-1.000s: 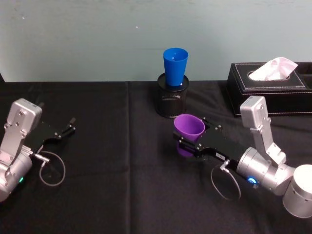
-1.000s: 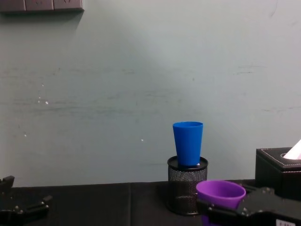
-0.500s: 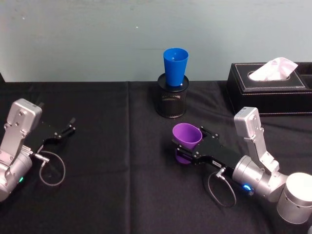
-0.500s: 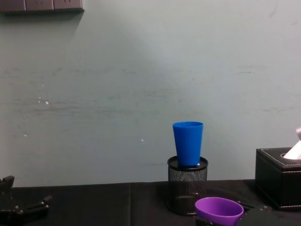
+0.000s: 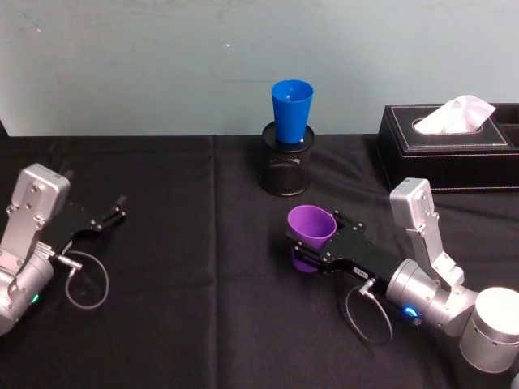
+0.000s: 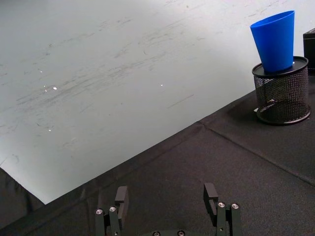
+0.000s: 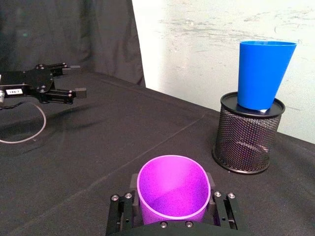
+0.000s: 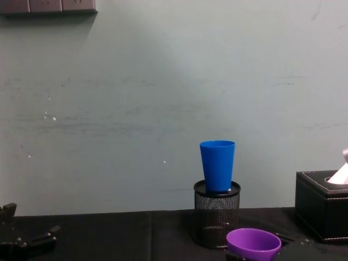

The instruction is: Pick up one cup with a gripper and tap it against the other cup.

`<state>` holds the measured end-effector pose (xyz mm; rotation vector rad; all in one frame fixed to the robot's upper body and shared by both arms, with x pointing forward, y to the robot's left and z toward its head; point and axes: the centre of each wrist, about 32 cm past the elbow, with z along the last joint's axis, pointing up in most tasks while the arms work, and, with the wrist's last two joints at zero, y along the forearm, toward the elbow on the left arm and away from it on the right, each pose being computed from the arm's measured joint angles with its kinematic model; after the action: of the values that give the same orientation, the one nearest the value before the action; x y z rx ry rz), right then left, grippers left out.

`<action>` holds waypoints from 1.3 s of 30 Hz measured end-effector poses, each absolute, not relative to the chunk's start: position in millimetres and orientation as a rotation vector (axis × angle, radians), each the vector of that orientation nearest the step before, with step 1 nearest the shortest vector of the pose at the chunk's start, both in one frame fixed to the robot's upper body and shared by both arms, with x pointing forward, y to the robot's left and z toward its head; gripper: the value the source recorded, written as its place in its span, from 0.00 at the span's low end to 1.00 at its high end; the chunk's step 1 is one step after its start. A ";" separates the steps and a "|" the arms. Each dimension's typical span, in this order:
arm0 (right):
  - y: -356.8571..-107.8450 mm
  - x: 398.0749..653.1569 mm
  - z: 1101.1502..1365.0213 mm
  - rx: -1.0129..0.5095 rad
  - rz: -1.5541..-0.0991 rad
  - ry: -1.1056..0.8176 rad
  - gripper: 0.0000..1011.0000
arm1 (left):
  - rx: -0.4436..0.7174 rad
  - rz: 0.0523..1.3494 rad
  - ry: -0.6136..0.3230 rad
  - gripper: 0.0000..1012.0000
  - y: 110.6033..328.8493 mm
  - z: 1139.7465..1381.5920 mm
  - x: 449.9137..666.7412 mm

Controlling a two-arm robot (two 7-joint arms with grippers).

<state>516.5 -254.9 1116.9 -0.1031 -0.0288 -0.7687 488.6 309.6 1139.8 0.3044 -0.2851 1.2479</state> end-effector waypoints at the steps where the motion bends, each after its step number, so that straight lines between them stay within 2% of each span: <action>1: -254.9 516.5 1117.0 -0.103 -0.769 -0.029 0.75 | 0.304 1.248 -0.285 0.99 309.6 1139.8 488.6; 10: -254.9 516.8 1117.3 -0.103 -0.768 -0.029 0.97 | 0.304 1.248 -0.285 0.99 309.7 1139.8 488.6; 12: -254.8 516.9 1117.5 -0.103 -0.768 -0.029 0.99 | 0.304 1.248 -0.285 0.99 309.7 1139.8 488.6; 28: -256.1 514.6 1126.6 -0.049 -0.798 -0.100 0.99 | 0.304 1.248 -0.285 0.99 309.7 1139.8 488.6; 34: -257.3 512.6 1137.3 0.019 -0.890 -0.155 0.99 | 0.304 1.248 -0.285 0.99 309.7 1139.8 488.6; 39: -256.0 507.4 1144.2 0.044 -1.044 -0.184 0.99 | 0.304 1.248 -0.285 0.99 309.7 1139.8 488.6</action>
<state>507.4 -256.0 1144.2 0.0444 -0.1841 -1.0436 488.6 309.7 1139.8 0.3044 -0.2850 1.2480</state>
